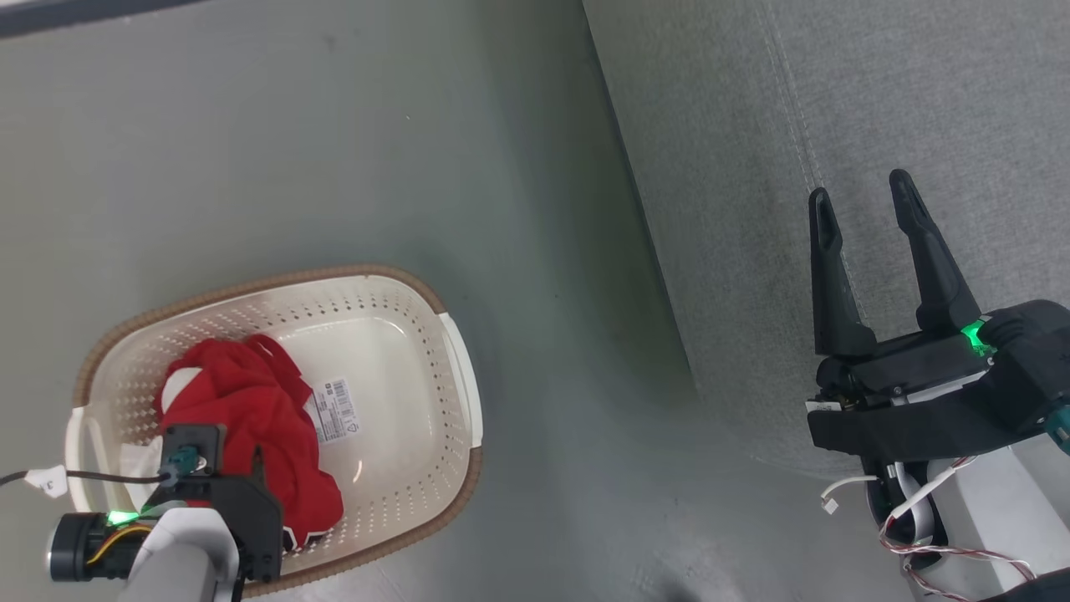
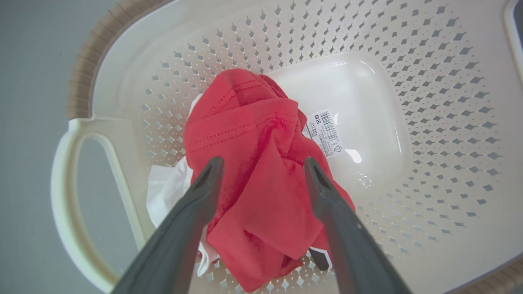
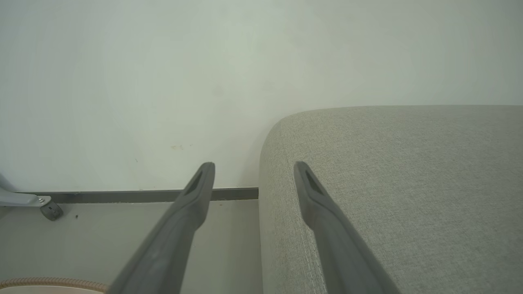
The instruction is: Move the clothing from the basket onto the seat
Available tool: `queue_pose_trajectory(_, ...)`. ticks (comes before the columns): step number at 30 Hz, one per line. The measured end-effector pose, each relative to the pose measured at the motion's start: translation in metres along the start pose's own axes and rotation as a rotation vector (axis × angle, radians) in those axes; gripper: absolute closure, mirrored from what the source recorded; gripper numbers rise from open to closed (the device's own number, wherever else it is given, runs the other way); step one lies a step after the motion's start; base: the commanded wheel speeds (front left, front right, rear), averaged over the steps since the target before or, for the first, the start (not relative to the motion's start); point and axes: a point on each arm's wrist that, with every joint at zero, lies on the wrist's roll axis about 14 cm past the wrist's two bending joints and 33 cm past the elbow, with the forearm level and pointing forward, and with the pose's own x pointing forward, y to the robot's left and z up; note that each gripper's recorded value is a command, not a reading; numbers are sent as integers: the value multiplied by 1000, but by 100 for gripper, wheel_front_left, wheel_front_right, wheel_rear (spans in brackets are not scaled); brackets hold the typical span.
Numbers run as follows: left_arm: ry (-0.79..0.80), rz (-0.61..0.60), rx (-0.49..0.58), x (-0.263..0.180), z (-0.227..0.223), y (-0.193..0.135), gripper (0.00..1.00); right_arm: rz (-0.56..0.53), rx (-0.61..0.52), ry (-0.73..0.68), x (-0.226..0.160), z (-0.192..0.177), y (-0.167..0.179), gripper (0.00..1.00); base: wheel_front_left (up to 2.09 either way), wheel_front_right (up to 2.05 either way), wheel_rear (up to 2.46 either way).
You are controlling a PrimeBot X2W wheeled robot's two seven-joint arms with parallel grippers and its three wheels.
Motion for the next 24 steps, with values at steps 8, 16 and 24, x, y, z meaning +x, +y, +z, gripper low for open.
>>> queue_pose_trajectory(8, 102, -6, 12, 20, -27, 1, 0, -24, -18, 29, 5, -17, -9, 0, 0, 0, 0)
queue_pose_trajectory(16, 174, -18, 32, 36, -40, -2, 0, -32, -36, 62, 6, -33, -14, 0, 0, 0, 0)
queue_pose_trajectory(24, 233, -36, 64, 44, -49, -8, 16, -42, -46, 64, 9, -37, -19, 0, 0, 0, 0)
